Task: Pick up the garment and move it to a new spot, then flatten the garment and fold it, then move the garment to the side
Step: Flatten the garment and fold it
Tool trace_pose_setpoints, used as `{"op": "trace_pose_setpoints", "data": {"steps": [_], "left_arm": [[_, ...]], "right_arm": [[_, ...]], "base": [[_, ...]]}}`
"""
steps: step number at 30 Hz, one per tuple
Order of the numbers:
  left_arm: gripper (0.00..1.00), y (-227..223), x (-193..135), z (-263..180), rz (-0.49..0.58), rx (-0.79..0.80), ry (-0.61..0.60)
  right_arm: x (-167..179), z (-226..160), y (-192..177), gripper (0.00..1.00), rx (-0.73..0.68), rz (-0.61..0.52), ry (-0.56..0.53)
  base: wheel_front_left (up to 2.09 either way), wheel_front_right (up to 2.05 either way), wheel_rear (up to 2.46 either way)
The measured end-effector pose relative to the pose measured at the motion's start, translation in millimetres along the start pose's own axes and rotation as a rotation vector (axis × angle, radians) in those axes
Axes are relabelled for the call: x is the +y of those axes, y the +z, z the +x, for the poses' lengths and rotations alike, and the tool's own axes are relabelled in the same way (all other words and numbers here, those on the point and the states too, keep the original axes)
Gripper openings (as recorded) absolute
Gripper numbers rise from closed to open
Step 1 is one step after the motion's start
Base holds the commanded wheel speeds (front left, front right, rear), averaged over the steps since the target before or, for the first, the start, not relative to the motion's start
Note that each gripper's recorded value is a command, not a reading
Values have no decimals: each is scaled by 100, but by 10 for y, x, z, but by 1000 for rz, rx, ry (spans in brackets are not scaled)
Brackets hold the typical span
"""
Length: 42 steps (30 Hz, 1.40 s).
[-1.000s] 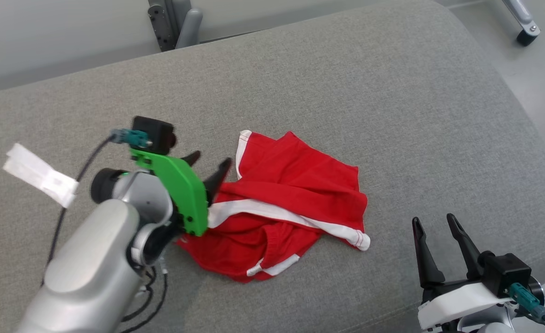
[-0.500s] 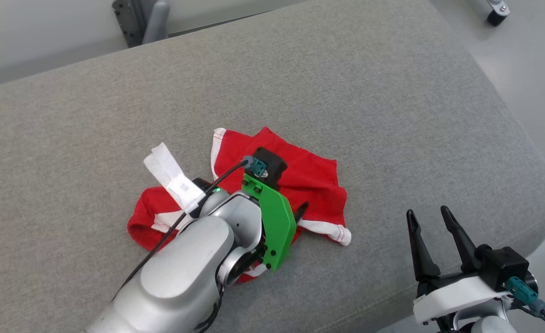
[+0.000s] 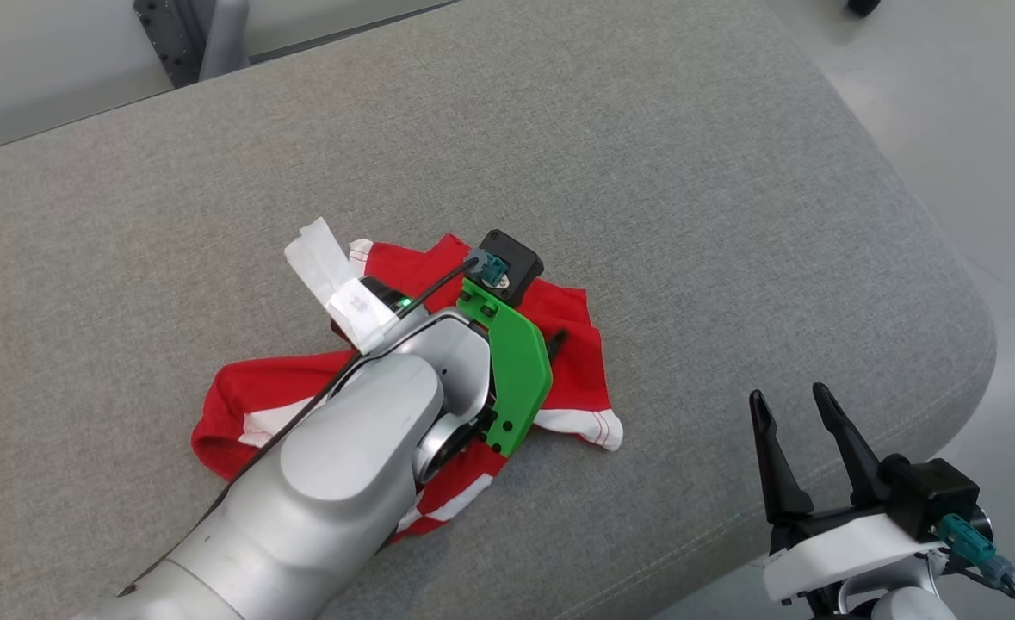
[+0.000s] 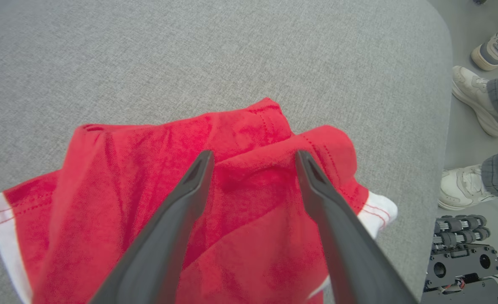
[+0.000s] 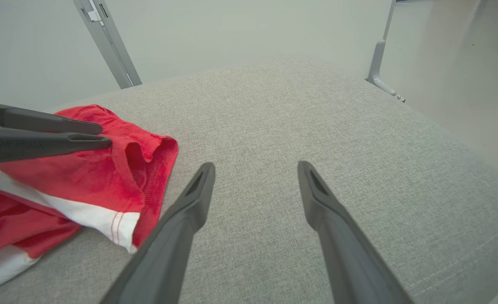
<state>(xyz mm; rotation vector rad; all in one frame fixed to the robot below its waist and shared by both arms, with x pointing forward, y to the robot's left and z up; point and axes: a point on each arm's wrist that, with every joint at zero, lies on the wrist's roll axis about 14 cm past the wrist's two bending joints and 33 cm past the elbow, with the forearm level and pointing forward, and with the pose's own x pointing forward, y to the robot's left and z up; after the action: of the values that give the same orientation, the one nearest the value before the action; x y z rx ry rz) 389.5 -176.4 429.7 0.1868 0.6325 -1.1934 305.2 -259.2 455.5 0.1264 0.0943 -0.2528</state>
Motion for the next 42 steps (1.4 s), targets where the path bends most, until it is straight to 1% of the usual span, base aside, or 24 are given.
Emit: {"op": "trace_pose_setpoints", "data": {"steps": [5,7,12,13,14,15,16,19,21,26,29,31,34,35,37,40,42], "left_arm": [[100,26,6,63,54,-6,3],[100,-35,-18,89,85,29,-11],[100,-236,-59,133,104,112,-39],[84,-268,-60,140,110,125,-42],[84,-293,-61,145,114,133,-44],[41,-311,-65,151,117,139,-46],[0,-338,-73,153,126,153,-51],[0,-355,-89,161,122,163,-64],[0,-301,-107,167,102,143,-77],[0,222,-23,177,94,-29,-69],[0,435,54,187,57,-86,-53],[0,554,98,205,9,-110,-54],[0,641,157,259,-39,-110,-57],[0,641,157,259,-39,-110,-57],[0,674,195,312,-85,-105,-61],[0,705,334,403,-122,-94,-41],[0,629,463,470,-135,-67,-19]], "right_arm": [[13,26,4,100,0,-2,4],[14,25,-1,100,1,-3,4],[3,12,-6,100,4,-4,0],[0,9,-7,100,4,-4,-2],[-4,6,-8,100,5,-3,-3],[-7,4,-10,100,6,-3,-5],[-9,2,-10,100,6,-3,-5],[-16,-1,-11,100,7,-3,-8],[-20,-1,-14,100,8,-3,-9],[-21,10,-8,100,6,8,-12],[4,19,-6,100,6,14,-7],[14,26,-4,100,6,14,-5],[7,2,-28,100,16,16,-11],[7,2,-28,100,16,16,-11],[-20,-21,-44,100,24,15,-22],[-58,-45,-72,100,37,19,-40],[-100,-70,-102,100,50,23,-60]], "base": [[0,0,0],[0,0,0],[0,0,0],[0,0,0],[0,0,0],[0,0,0],[0,0,0],[0,0,0],[0,0,0],[0,0,0],[0,0,0],[0,0,0],[0,0,0],[0,0,0],[0,0,0],[0,0,0],[0,0,0]]}}
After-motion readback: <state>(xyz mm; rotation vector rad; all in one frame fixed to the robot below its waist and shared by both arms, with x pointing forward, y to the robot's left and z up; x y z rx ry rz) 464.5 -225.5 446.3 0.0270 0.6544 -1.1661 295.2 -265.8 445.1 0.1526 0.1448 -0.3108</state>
